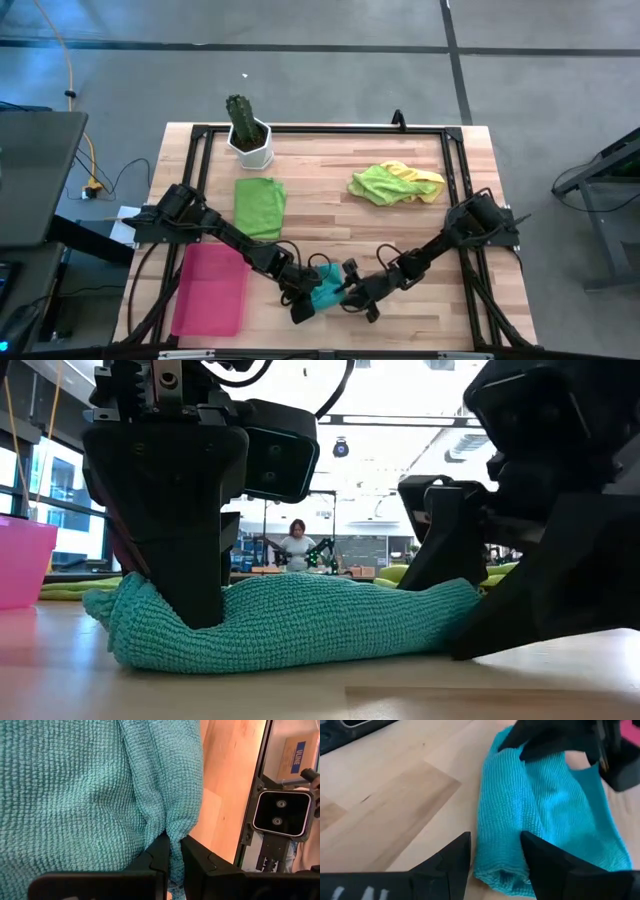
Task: Roll microfiber towels into tight, uniform cylinder then place into a basket
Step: Roll the blue towel
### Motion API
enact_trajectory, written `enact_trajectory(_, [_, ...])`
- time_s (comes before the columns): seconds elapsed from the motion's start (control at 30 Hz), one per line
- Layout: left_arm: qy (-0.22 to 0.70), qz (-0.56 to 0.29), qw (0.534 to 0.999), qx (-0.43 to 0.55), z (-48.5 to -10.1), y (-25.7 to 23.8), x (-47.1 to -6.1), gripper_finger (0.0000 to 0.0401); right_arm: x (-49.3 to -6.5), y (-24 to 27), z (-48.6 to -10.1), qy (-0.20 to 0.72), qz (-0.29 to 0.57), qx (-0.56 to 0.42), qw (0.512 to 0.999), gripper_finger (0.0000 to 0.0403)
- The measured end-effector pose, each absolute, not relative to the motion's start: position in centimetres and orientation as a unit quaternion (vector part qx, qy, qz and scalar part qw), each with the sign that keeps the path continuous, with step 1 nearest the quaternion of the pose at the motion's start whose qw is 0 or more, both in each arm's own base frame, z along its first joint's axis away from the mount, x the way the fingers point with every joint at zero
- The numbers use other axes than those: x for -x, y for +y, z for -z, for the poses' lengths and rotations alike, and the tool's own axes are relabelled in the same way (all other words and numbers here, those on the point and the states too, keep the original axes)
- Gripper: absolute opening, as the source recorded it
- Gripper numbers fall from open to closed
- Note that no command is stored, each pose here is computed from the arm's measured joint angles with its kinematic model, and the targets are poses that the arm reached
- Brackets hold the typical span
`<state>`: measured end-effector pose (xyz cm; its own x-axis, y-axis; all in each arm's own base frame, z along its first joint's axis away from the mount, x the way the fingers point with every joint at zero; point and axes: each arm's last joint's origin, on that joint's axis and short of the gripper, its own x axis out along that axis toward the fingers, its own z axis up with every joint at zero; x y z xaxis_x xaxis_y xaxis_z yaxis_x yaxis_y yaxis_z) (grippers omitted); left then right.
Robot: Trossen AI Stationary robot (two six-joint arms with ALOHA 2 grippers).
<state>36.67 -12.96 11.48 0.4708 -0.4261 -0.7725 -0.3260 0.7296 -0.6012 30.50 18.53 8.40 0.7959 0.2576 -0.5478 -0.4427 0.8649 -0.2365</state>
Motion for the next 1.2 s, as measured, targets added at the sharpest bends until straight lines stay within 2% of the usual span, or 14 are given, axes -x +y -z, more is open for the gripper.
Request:
enact_trajectory(0.17, [0.513,0.032,0.775,0.366,-11.5,-13.0,-36.7,0.0022,-30.5,18.6,-8.0,0.265,-0.185,0.159,0.933,0.0164])
enact_trajectory(0.27, [0.513,0.032,0.775,0.367,-11.5,-13.0,-36.7,0.0022,-30.4,18.8,-7.9,0.268,-0.187,0.152,0.933,0.0147])
enact_trajectory(0.47, [0.51,0.041,0.781,0.357,-11.5,-13.0,-36.7,0.0031,-30.3,18.7,-7.8,0.287,-0.167,0.101,0.938,0.008])
enact_trajectory(0.67, [0.502,0.07,0.802,0.315,-11.6,-13.0,-36.8,0.0074,-30.3,18.7,-7.8,0.293,-0.161,0.082,0.939,0.0011])
enact_trajectory(0.97, [0.491,0.106,0.823,0.265,-11.9,-13.1,-36.8,0.0154,-30.2,18.7,-7.7,0.304,-0.151,0.04,0.94,0.0005])
enact_trajectory(1.2, [0.473,0.137,0.845,0.209,-14.4,-12.8,-36.2,0.0192,-30.1,19.0,-7.6,0.333,-0.172,-0.066,0.925,0.0005])
